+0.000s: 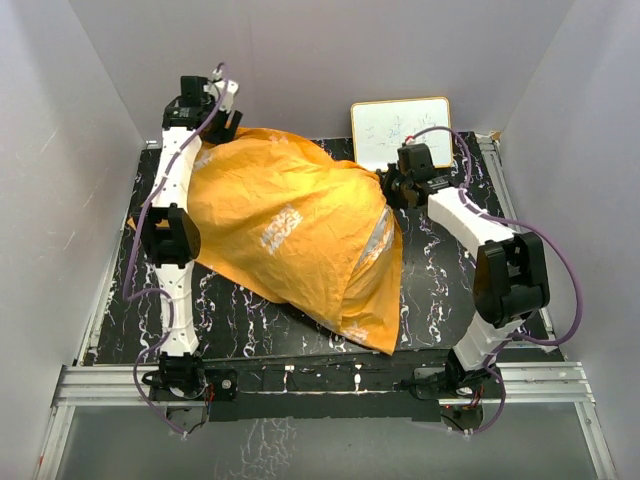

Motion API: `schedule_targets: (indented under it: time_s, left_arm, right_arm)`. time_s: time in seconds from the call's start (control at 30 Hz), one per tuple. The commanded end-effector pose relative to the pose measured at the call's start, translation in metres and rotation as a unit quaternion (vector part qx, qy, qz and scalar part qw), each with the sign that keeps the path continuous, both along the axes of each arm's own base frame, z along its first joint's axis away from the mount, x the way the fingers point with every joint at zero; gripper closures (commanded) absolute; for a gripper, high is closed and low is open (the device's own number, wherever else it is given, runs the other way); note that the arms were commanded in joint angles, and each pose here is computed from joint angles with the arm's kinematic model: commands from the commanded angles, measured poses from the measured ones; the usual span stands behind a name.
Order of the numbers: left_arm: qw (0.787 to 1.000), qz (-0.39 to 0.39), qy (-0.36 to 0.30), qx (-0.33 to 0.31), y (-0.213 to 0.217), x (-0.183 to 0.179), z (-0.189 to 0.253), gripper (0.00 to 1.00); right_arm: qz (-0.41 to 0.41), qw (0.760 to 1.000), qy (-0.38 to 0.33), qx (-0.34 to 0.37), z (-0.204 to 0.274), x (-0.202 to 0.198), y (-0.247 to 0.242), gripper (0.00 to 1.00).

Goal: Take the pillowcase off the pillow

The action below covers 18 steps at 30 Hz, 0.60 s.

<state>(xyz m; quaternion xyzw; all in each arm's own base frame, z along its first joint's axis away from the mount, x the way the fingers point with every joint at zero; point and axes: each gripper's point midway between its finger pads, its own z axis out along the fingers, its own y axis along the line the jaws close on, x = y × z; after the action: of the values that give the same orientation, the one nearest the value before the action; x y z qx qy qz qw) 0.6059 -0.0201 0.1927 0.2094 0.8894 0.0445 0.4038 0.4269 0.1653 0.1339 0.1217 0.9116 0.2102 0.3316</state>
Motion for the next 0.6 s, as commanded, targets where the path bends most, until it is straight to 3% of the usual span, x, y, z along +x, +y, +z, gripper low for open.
schedule_targets:
  time_s: [0.0,0.1,0.2,0.3,0.37,0.57]
  left_arm:
    - [0.984,-0.158,-0.071,0.051,-0.106,-0.073,0.11,0.22]
    - [0.965,-0.253,-0.067,0.029,-0.172,-0.128,0.117,0.15]
    - [0.943,-0.327,-0.016,-0.06,-0.223,-0.178,0.113,0.05]
    - [0.919,-0.373,0.02,-0.125,-0.258,-0.21,0.11,0.03]
    - [0.91,-0.392,0.033,-0.133,-0.275,-0.223,0.099,0.03]
    - [0.902,-0.407,0.098,-0.104,-0.296,-0.262,0.039,0.03]
  right_arm:
    - [0.036,0.991,-0.125,0.045,0.085,0.038,0.025,0.92]
    - [0.054,0.989,-0.123,0.067,0.085,0.04,0.036,0.9]
    - [0.063,0.988,-0.11,0.088,0.078,0.038,0.049,0.88]
    - [0.067,0.987,-0.09,0.111,0.065,0.037,0.062,0.86]
    - [0.073,0.987,-0.083,0.118,0.063,0.033,0.07,0.83]
    - [0.026,0.99,-0.083,0.112,0.065,0.03,0.044,0.44]
